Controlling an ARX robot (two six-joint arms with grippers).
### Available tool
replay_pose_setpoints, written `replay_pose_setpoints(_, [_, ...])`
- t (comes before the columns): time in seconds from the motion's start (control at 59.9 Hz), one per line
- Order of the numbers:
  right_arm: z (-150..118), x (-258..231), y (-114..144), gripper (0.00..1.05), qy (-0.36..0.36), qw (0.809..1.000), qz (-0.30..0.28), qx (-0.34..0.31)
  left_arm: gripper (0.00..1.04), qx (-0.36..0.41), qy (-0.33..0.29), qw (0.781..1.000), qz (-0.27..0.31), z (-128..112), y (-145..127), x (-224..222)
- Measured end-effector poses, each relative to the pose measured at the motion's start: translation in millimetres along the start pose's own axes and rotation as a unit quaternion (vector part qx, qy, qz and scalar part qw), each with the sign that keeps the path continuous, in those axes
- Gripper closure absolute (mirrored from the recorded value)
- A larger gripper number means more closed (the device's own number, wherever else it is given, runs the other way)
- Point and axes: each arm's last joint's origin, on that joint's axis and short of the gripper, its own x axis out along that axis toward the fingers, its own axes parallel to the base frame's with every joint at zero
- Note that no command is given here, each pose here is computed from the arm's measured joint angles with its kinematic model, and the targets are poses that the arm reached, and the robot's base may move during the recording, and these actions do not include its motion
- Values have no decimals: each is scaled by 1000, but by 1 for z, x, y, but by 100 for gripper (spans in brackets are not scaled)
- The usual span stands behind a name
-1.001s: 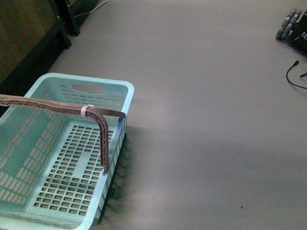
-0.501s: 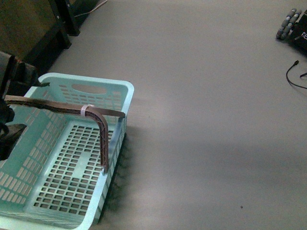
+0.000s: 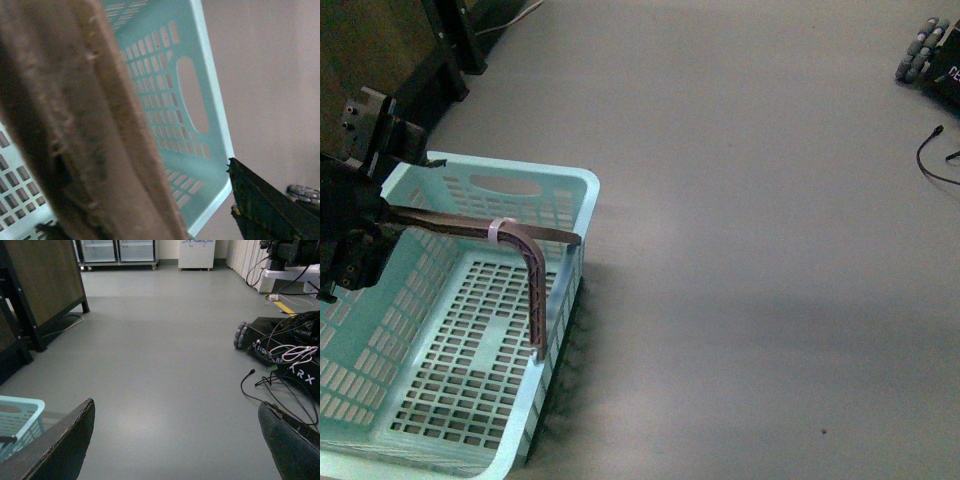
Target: Pick lemon and mango into basket
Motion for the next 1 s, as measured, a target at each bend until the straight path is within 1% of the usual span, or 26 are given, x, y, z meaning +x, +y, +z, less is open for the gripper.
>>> replay_pose_setpoints(0.067, [0,0,0,9,0,1000,0,0,64,-6,3,1000,10,-1,4,2])
replay_pose_setpoints(0.1, [0,0,0,9,0,1000,0,0,67,-9,4,1000,12,-1,6,3])
replay_pose_setpoints(0.184, [0,0,0,9,0,1000,0,0,86,-27,6,1000,1,-1,4,2])
replay_pose_setpoints(0.25, [0,0,0,9,0,1000,0,0,97,-63,11,998,-3,0,5,-1])
replay_pose_setpoints(0.284, [0,0,0,9,0,1000,0,0,100,-68,17,997,-6,0,5,-5])
replay_pose_setpoints(0.451, [0,0,0,9,0,1000,0,0,100,-67,11,998,-4,3,7,-24])
replay_pose_setpoints(0.651, [0,0,0,9,0,1000,0,0,100,-79,7,997,-20,12,2,-65])
replay_pose_setpoints(0.801, [0,0,0,9,0,1000,0,0,100,-114,6,992,-50,24,-7,-106])
replay_pose_setpoints(0.835, [0,0,0,9,0,1000,0,0,100,-131,1,989,-66,32,-13,-125])
replay_pose_setpoints(1.001, [0,0,0,9,0,1000,0,0,100,-163,-15,980,-110,50,-28,-176])
